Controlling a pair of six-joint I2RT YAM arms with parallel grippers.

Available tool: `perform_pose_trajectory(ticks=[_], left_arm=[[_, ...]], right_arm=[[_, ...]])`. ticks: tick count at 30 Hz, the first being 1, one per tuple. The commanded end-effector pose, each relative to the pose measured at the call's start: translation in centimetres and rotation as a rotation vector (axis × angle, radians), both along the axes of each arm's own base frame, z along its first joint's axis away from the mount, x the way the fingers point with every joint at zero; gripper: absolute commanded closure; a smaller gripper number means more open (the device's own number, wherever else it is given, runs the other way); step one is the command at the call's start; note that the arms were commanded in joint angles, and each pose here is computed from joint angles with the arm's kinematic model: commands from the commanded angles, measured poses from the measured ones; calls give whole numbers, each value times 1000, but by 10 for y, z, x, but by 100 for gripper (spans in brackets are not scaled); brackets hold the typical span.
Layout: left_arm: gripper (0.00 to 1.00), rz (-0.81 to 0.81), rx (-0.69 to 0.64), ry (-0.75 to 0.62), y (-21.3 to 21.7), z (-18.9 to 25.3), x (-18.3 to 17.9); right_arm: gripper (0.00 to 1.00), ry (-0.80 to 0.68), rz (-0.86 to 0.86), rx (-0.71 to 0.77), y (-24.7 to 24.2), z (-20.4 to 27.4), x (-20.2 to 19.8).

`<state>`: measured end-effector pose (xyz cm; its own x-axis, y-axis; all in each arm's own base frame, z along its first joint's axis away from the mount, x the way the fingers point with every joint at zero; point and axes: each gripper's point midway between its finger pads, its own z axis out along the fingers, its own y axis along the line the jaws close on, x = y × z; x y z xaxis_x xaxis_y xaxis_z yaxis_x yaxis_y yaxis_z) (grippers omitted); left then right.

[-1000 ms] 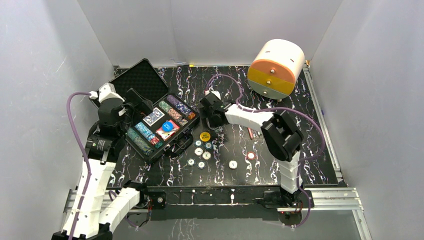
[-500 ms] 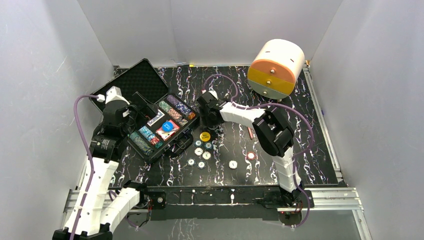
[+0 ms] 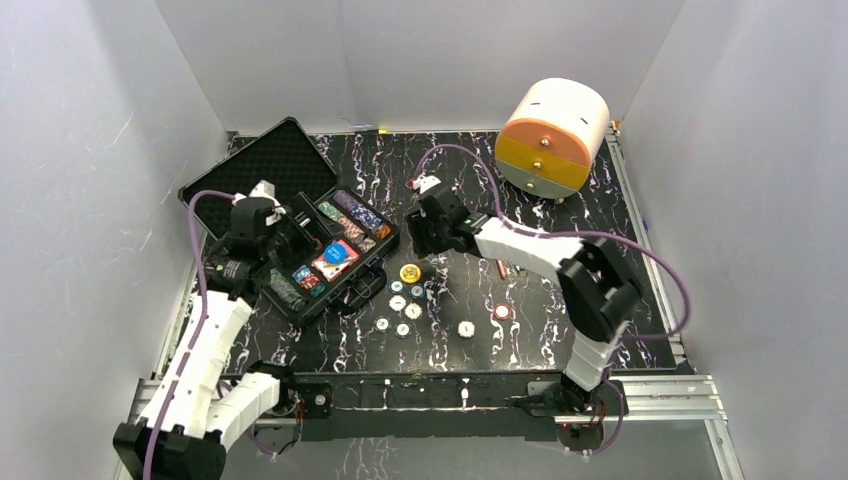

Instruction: Pack up texas hold em set

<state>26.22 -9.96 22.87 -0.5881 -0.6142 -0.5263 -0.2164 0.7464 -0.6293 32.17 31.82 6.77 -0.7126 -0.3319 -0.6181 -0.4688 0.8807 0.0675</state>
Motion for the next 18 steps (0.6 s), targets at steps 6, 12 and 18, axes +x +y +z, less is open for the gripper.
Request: perform_pose_trajectory(ticks=[6, 12, 18], left_arm=[[10, -315, -321, 124, -72, -11, -7], [11, -429, -392, 140, -91, -11, -5], [22, -475, -450, 170, -100, -20, -8]], right_arm=[[52, -239, 396, 467, 59, 130, -32], [52, -220, 569, 587, 76, 152, -60], [51, -185, 660, 626, 86, 156, -73]])
